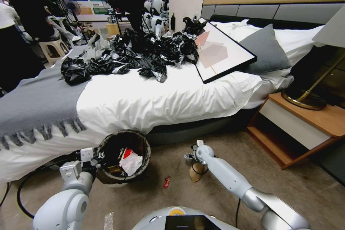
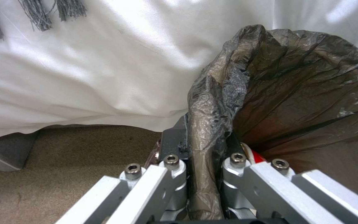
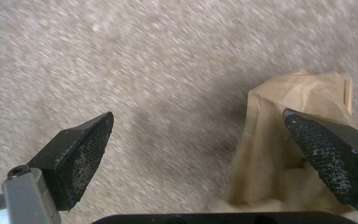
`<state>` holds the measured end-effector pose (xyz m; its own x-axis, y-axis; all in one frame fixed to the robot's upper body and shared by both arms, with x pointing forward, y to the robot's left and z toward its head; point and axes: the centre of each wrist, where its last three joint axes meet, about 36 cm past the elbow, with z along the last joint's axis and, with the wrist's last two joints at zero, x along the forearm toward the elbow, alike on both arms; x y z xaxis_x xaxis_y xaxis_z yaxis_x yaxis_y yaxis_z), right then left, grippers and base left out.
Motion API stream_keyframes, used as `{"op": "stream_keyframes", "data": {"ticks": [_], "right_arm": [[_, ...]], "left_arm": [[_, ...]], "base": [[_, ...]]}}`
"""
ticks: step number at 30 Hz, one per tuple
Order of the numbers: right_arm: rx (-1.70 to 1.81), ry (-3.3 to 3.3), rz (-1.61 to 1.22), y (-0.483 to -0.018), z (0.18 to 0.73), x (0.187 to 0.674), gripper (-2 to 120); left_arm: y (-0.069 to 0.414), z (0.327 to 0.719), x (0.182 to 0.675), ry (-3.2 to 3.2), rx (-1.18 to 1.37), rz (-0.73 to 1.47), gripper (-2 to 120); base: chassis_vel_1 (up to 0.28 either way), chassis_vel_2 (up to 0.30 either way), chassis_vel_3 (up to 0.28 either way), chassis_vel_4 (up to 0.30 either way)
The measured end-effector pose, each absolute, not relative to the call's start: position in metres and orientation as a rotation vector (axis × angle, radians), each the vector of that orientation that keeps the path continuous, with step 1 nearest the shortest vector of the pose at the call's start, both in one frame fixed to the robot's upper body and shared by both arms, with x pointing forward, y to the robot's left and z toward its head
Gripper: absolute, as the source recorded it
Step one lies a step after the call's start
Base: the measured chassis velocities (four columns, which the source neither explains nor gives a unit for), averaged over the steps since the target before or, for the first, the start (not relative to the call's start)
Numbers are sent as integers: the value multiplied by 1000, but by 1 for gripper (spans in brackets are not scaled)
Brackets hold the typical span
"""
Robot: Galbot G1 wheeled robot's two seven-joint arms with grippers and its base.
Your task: Pick up the trash bin, then pick up the garbage from the floor and place it into the trash bin.
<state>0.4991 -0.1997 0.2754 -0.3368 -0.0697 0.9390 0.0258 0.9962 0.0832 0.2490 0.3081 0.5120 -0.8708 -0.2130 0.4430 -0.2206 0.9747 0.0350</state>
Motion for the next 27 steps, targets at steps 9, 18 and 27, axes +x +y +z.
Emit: {"op": "stream_keyframes", "data": {"ticks": [9, 18, 27], "right_arm": [[17, -1889, -82, -195, 259, 491, 100], [13, -1908, -70, -203, 265, 496, 100], [29, -1919, -65, -198, 272, 496, 100]], "left_arm": [[310, 508, 253, -2659, 310, 22, 4], [310, 507, 255, -2658, 312, 23, 4], [310, 505, 255, -2654, 314, 21, 4]], "base": [[0, 0, 0, 0], [0, 0, 0, 0], [0, 0, 0, 0]]}}
